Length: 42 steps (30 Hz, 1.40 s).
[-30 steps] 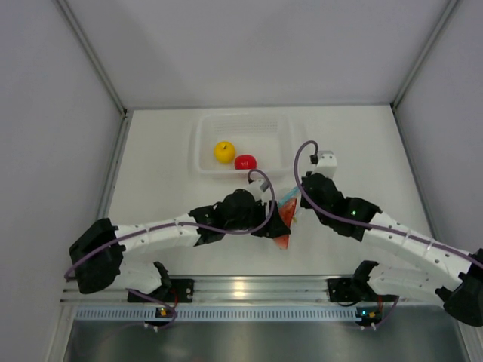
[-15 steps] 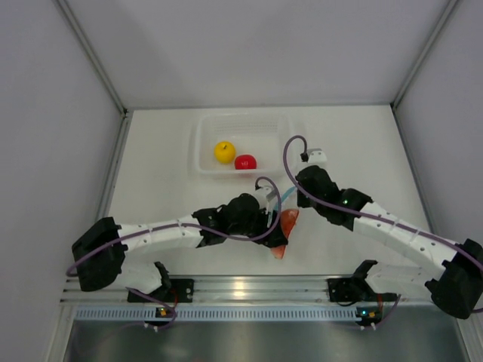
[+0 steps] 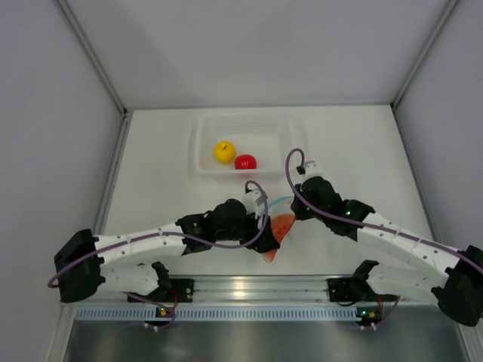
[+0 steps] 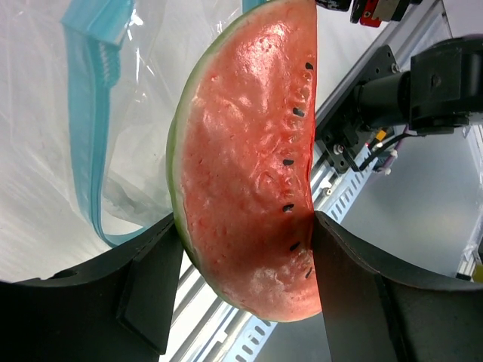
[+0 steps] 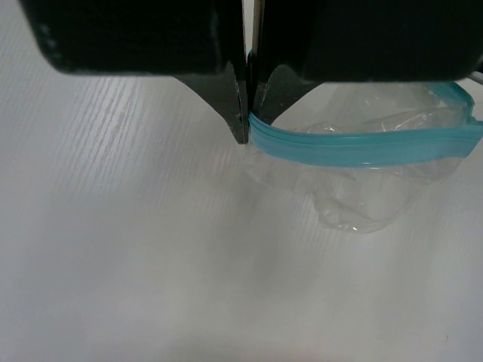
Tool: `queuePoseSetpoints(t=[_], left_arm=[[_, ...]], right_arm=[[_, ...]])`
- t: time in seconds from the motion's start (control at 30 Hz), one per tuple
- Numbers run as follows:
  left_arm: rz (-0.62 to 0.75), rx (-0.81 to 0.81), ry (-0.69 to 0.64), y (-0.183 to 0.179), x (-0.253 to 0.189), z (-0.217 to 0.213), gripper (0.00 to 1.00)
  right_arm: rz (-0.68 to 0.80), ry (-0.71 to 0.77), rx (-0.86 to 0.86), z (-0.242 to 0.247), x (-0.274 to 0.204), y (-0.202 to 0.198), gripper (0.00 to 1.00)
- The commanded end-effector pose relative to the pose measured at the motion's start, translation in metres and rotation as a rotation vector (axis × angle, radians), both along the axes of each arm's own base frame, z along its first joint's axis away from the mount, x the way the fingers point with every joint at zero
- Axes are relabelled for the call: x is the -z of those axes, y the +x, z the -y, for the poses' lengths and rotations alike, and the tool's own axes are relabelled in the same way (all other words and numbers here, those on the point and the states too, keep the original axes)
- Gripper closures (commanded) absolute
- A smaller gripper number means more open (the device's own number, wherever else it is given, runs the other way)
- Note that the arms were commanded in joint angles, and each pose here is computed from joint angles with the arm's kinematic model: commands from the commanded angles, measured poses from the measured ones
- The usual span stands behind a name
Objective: Open the zip-top bag and remove the fake food
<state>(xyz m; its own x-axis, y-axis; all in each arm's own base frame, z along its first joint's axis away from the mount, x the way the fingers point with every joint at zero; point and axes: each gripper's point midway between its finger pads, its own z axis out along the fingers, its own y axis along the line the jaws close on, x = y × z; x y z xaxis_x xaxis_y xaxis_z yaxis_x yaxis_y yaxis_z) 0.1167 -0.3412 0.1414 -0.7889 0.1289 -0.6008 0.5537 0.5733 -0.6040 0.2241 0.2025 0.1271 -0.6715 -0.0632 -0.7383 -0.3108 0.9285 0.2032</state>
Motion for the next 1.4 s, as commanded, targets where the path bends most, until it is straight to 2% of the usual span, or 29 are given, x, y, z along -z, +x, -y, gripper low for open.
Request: queuePoseSetpoints(t=[0.0, 0.13, 0.33, 0.4, 0.67, 0.83, 1.0, 1.13, 1.23, 1.37], left_arm=[[0.166, 0.004, -0.304, 0.017, -0.078, 0.030, 1.00], [0.140, 0.111, -0.321, 0.002, -0.075, 0.038, 1.00], [0.113, 0.185, -0.307, -0.012, -0.062, 0.038, 1.00], [0.110, 0.184, -0.297, -0.012, -0.057, 0.036, 1.00], [0.127, 0.136, -0.287, -0.003, -0.055, 0.034, 1.00], [0.162, 0.073, -0.299, 0.007, -0.062, 0.026, 1.00], [0.215, 0.045, -0.421, 0.008, -0.090, 0.020, 1.00], [0.228, 0.071, -0.513, 0.003, -0.112, 0.022, 1.00], [0.233, 0.045, -0.573, 0.005, -0.126, 0.022, 1.00], [0.219, -0.080, -0.593, 0.024, -0.132, 0.018, 1.00]], right_arm=[[-0.025, 0.165, -0.138, -0.037, -0.015, -0.019, 1.00], [0.000, 0.166, -0.079, -0.031, -0.023, -0.010, 1.00], [0.025, 0.126, 0.048, 0.008, -0.033, 0.019, 1.00], [0.036, 0.114, 0.090, 0.019, -0.037, 0.028, 1.00], [0.008, 0.124, 0.022, 0.009, -0.035, 0.026, 1.00], [0.012, 0.156, 0.036, 0.016, -0.037, 0.030, 1.00], [-0.016, 0.227, -0.030, 0.000, -0.041, 0.025, 1.00], [-0.028, 0.249, -0.016, -0.006, -0.036, 0.026, 1.00], [-0.040, 0.196, 0.018, -0.002, -0.025, 0.026, 1.00], [-0.031, 0.119, 0.061, 0.005, -0.014, 0.026, 1.00]])
